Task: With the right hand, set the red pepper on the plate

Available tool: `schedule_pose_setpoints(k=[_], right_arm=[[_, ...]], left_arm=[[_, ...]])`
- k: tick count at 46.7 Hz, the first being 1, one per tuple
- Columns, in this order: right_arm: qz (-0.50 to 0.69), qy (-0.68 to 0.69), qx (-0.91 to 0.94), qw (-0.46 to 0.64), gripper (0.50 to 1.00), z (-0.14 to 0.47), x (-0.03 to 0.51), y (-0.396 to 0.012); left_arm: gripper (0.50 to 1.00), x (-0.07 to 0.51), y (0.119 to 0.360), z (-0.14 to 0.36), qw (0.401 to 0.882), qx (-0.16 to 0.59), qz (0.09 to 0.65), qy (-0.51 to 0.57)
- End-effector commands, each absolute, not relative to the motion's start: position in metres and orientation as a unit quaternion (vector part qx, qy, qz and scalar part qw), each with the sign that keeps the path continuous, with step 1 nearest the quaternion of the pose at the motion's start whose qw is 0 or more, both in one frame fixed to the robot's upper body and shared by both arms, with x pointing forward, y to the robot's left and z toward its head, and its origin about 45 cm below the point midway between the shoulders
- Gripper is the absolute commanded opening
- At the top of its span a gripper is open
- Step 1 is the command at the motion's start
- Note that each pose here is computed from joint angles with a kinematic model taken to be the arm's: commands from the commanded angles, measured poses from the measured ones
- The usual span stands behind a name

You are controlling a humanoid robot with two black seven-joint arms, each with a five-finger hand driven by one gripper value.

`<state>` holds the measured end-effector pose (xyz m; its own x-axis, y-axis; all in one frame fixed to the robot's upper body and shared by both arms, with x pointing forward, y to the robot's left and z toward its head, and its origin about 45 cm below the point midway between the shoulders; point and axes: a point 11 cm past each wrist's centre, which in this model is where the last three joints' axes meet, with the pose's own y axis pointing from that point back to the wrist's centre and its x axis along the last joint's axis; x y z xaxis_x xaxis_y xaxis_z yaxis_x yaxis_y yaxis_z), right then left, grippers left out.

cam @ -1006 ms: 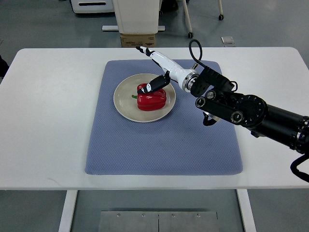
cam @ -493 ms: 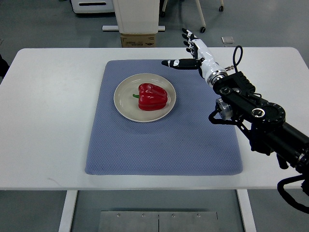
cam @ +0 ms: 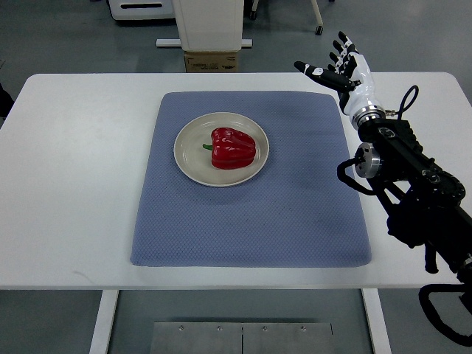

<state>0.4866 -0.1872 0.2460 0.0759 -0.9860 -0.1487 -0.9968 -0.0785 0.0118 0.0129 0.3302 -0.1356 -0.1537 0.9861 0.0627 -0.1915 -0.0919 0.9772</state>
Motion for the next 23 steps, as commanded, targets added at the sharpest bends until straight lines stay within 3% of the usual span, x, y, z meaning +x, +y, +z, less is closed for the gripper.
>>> schedule_pose_setpoints(k=[1,23], right_arm=[[0.064,0.680,-0.729,0.045,1.000,0.242,0.485,-0.190],[0.116,0.713,-0.690,0.040,1.000,0.197,0.466,-0.224]], left_arm=[[1.000,0.013,0.330,-0.136,0.489,0.429,0.601,0.464],[1.000,0.013,0.330,-0.136,0.489,0.429,0.601,0.464]])
